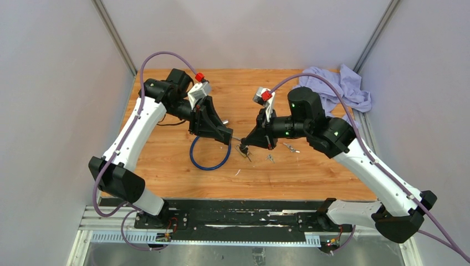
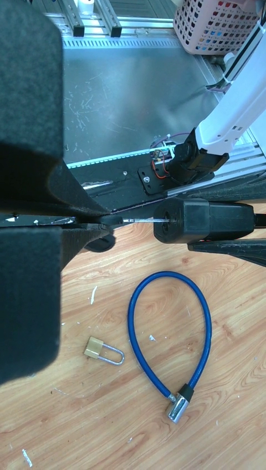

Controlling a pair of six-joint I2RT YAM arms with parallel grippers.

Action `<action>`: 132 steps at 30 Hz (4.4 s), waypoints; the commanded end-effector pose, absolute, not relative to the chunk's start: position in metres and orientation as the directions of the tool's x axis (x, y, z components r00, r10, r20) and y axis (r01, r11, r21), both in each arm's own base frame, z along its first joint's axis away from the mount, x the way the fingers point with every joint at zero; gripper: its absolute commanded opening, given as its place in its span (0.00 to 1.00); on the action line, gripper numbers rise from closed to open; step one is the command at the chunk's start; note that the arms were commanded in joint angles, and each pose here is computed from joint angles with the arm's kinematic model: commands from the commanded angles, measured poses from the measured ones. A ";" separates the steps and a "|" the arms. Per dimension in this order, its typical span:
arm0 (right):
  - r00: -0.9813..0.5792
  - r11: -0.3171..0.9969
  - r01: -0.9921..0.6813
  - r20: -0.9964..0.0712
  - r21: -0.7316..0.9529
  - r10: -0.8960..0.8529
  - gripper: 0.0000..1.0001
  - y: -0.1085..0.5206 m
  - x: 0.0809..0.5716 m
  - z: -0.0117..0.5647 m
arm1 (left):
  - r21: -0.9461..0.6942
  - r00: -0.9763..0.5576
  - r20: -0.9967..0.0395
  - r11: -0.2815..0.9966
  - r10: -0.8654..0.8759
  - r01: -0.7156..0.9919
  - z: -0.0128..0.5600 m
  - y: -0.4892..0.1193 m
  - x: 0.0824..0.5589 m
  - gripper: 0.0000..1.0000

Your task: Unlock with the key

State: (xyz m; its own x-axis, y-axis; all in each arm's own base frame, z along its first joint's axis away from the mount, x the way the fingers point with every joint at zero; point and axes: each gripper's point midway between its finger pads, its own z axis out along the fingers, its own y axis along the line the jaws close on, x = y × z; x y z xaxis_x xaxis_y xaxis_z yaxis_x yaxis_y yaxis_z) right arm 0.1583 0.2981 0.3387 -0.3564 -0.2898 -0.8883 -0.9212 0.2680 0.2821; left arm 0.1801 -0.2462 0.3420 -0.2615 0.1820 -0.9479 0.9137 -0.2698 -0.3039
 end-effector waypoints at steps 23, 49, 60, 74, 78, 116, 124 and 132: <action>-0.327 0.259 -0.932 -0.900 0.255 -0.289 0.01 0.298 0.153 0.344 | -0.291 -0.271 -0.957 -0.329 0.105 0.898 0.365 -0.250 0.170 0.00; -0.328 0.228 -0.935 -0.907 0.271 -0.265 0.01 0.308 0.154 0.347 | -0.305 -0.284 -0.952 -0.328 0.109 0.894 0.364 -0.251 0.174 0.00; -0.308 0.241 -0.938 -0.920 0.250 -0.243 0.01 0.301 0.152 0.354 | -0.298 -0.278 -0.955 -0.329 0.107 0.896 0.366 -0.250 0.172 0.00; -0.331 0.239 -0.933 -0.905 0.270 -0.268 0.01 0.304 0.152 0.340 | -0.296 -0.276 -0.955 -0.329 0.106 0.897 0.367 -0.250 0.171 0.00; -0.337 0.240 -0.931 -0.900 0.275 -0.275 0.01 0.303 0.151 0.336 | -0.294 -0.275 -0.956 -0.329 0.106 0.897 0.368 -0.250 0.171 0.00; -0.323 0.248 -0.933 -0.912 0.262 -0.253 0.01 0.296 0.147 0.345 | -0.307 -0.286 -0.952 -0.328 0.110 0.894 0.367 -0.250 0.171 0.00; -0.321 0.238 -0.935 -0.914 0.264 -0.248 0.01 0.299 0.148 0.348 | -0.312 -0.291 -0.950 -0.327 0.113 0.892 0.365 -0.250 0.172 0.00; -0.318 0.235 -0.936 -0.917 0.263 -0.241 0.01 0.301 0.149 0.351 | -0.316 -0.295 -0.949 -0.326 0.114 0.891 0.365 -0.251 0.172 0.00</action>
State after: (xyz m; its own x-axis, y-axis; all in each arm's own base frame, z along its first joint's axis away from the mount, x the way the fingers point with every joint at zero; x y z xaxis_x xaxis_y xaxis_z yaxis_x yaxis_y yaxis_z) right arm 0.1562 0.2948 0.3338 -0.3470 -0.2682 -0.8987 -0.9222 0.2719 0.2749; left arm 0.1791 -0.2480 0.3427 -0.2910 0.1845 -0.9388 0.9017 -0.2750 -0.3336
